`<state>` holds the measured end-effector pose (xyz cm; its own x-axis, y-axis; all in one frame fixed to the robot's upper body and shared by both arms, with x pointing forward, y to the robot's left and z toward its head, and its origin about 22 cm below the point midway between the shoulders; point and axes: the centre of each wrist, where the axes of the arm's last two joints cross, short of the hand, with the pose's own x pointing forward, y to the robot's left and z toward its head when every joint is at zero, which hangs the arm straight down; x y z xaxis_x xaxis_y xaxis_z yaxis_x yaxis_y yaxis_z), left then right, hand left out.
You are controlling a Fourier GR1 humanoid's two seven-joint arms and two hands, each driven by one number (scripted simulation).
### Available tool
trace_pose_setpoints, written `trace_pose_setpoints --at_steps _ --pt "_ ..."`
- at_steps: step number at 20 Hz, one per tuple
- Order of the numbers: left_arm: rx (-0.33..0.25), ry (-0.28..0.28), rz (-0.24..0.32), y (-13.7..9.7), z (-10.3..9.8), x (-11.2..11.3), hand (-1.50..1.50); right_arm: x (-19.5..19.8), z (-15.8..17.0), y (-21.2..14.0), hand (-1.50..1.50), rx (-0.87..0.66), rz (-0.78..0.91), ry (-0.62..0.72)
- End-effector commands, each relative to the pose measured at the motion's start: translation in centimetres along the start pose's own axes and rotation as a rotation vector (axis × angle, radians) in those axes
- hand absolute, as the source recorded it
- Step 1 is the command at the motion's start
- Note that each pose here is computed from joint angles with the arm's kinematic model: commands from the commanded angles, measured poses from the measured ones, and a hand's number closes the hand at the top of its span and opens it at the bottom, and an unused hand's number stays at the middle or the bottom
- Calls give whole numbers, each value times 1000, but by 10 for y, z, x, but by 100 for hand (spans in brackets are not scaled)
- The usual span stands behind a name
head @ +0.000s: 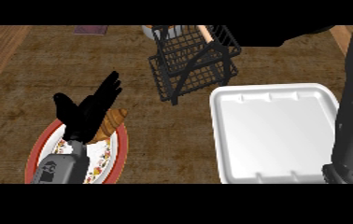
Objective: Pick the squash from the tray and place it in the tiered basket
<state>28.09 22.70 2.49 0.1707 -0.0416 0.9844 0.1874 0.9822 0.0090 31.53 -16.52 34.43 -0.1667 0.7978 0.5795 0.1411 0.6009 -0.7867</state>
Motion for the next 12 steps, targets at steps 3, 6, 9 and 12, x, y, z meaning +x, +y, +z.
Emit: trace_pose_setpoints --at_steps 3,6,9,12 --pt "2 0 -2 7 -12 14 0 24 -40 39 150 -9 -31 24" --pt "2 -14 3 13 -13 9 0 32 -62 54 150 6 -70 16" --pt "-8 8 1 11 -4 8 0 9 -80 73 150 12 -92 -12" --pt "5 -20 -8 -13 -7 -3 0 14 -83 123 150 50 -110 19"
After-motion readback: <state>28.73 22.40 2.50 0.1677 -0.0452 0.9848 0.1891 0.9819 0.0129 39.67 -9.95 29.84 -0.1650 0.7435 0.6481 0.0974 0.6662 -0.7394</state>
